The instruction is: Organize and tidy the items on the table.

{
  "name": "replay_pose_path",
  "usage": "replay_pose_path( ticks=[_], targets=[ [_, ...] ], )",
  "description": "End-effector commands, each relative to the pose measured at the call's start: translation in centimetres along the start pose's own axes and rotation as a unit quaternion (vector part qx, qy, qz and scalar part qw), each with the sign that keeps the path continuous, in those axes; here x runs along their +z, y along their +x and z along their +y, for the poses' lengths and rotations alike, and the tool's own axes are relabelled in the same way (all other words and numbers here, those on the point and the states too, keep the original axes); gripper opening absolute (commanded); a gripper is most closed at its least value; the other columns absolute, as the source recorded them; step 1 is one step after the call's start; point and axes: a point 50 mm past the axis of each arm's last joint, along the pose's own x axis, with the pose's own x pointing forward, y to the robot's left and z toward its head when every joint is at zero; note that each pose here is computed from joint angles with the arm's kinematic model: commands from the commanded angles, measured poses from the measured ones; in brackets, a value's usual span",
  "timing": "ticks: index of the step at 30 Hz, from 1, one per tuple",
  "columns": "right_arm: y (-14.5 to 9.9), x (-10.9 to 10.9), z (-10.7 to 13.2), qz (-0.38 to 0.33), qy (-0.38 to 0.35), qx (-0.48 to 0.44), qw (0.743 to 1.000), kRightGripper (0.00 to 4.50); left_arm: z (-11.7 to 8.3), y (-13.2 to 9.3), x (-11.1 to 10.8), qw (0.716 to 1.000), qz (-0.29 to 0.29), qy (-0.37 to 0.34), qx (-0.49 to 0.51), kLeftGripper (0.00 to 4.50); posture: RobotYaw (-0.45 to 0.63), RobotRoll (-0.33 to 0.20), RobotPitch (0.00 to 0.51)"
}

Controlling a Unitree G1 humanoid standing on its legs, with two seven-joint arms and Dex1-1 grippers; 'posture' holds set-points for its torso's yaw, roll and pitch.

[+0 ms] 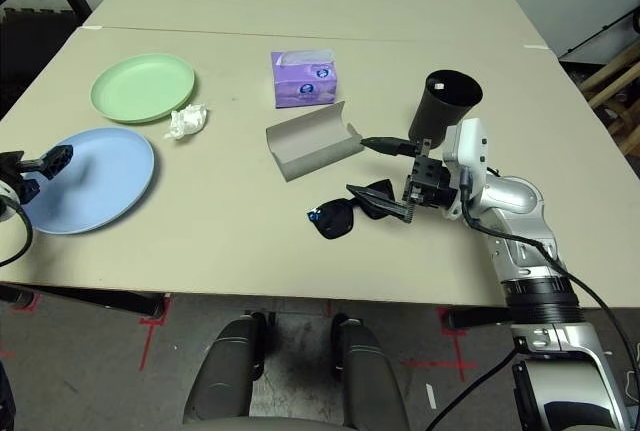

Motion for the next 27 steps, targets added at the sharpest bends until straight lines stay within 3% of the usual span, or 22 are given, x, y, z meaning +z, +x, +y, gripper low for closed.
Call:
replay_pose_path(
  ticks=[1, 27],
  targets=[
    [0.1, 0.1, 0.2, -0.001, -0.006, 0.007, 1.000, 4.46, 1.0, -0.2, 0.0, 1.000, 0.010, -0.007, 0.006, 4.50, 0.18, 0.000, 0.184],
    [0.4, 0.5, 0.5, -0.013, -0.008, 0.002, 1.000, 4.46, 2.2, -0.6, -2.1, 0.997, 0.071, -0.038, 0.017, 4.50, 0.16, 0.000, 0.184]
  ],
)
